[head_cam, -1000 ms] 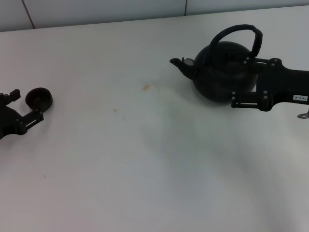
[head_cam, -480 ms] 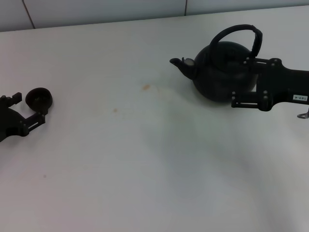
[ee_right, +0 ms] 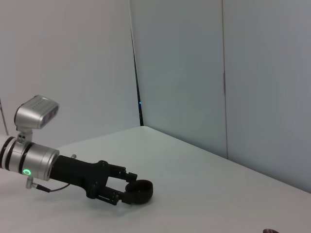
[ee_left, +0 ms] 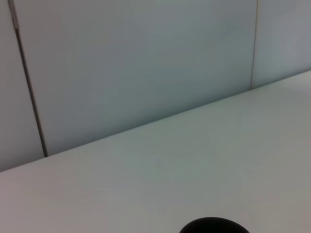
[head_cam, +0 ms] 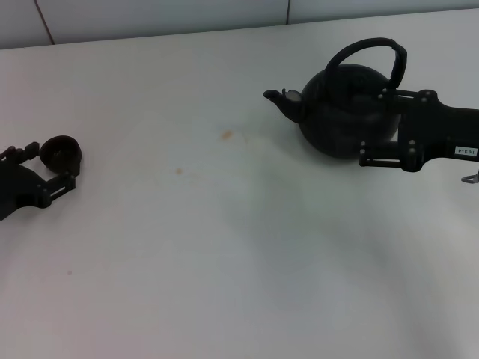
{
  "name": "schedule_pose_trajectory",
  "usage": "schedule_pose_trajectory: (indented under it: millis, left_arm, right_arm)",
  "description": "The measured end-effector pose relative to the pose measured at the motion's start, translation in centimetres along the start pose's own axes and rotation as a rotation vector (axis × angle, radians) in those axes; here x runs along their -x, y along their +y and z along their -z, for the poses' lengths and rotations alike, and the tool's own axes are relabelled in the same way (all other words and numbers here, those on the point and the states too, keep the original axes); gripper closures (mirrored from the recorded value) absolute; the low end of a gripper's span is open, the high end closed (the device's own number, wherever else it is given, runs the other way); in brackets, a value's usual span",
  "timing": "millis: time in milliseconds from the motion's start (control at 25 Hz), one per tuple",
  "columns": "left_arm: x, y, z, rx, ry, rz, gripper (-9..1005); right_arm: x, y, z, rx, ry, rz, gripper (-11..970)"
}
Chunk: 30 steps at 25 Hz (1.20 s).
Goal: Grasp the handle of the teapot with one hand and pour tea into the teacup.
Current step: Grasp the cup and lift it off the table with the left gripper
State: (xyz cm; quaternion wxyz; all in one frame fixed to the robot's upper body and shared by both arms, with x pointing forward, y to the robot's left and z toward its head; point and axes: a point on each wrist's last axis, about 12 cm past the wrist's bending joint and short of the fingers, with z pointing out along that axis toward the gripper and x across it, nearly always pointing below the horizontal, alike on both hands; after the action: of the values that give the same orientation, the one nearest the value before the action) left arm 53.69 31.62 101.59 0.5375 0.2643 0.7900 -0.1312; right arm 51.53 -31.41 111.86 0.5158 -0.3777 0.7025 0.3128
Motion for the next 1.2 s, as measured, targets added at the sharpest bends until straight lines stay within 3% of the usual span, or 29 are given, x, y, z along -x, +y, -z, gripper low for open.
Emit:
schedule_pose_trajectory:
  millis: [1200]
  left_arm:
    - [0.7, -0.5, -2.1, -0.017, 0.049, -0.034, 254]
  right_arm:
    - [0.0, -0.1, 0.3, -0.011, 0.001, 0.003, 204]
